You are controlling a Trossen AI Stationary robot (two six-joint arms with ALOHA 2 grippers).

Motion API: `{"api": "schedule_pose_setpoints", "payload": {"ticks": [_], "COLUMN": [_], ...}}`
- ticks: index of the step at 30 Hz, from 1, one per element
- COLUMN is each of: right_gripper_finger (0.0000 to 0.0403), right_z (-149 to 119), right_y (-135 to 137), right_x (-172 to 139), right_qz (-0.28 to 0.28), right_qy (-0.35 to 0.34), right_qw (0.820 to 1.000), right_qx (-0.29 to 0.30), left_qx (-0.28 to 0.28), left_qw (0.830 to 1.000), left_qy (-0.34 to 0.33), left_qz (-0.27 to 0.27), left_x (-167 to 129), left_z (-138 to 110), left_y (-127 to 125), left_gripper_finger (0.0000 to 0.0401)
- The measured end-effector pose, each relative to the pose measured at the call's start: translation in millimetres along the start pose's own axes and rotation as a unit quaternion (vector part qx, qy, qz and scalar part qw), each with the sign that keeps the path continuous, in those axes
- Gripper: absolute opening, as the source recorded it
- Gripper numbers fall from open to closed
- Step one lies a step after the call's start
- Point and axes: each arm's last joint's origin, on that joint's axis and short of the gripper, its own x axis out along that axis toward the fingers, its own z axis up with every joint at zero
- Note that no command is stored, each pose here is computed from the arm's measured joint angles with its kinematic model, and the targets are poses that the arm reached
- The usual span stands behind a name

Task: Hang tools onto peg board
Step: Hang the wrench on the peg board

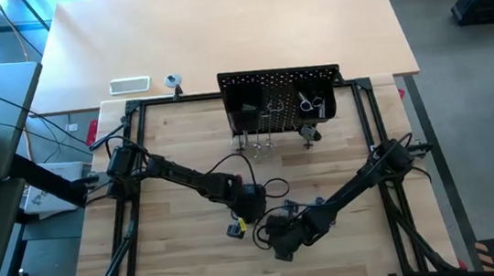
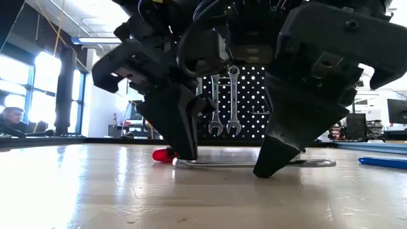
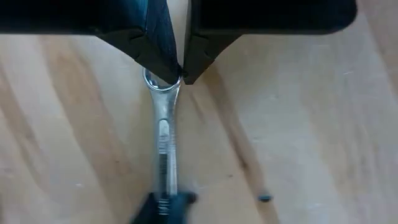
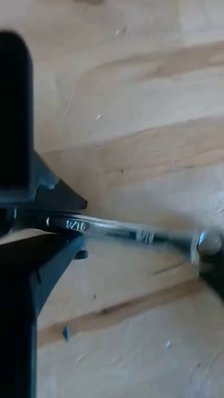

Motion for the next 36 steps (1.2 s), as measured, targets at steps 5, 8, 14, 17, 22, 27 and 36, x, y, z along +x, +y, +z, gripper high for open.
{"api": "schedule_pose_setpoints", "payload": {"ticks": [5,8,14,17,22,27,36], "right_gripper_finger": [0.0028,0.0028,0.0027,0.0027,0.0027,0.0027,0.0027], "right_z": [-4,-5,-6,-7,-8,-7,-14], "right_y": [-4,-5,-4,-3,-2,-2,-7], "right_x": [1,1,1,0,-1,-12,-36], "right_qz": [-0.016,-0.022,-0.027,-0.027,-0.027,-0.030,-0.083], "right_qy": [0.015,0.016,0.015,0.014,0.012,0.000,-0.005], "right_qw": [1.000,0.999,0.999,0.999,0.999,0.999,0.995], "right_qx": [-0.013,-0.018,-0.024,-0.032,-0.035,-0.037,-0.047], "left_qx": [0.003,0.003,0.004,0.005,0.017,0.022,-0.005], "left_qw": [1.000,1.000,1.000,1.000,0.999,0.998,0.996], "left_qy": [-0.006,-0.007,-0.009,-0.014,-0.040,-0.057,-0.077], "left_qz": [-0.002,0.001,0.004,0.007,0.010,0.014,0.044], "left_x": [0,1,-1,-7,-28,-52,-75], "left_z": [1,2,2,4,11,15,7], "left_y": [-2,-1,-1,-1,-3,-4,0], "left_gripper_finger": [0.0018,0.0018,0.0019,0.0019,0.0019,0.0020,0.0020]}}
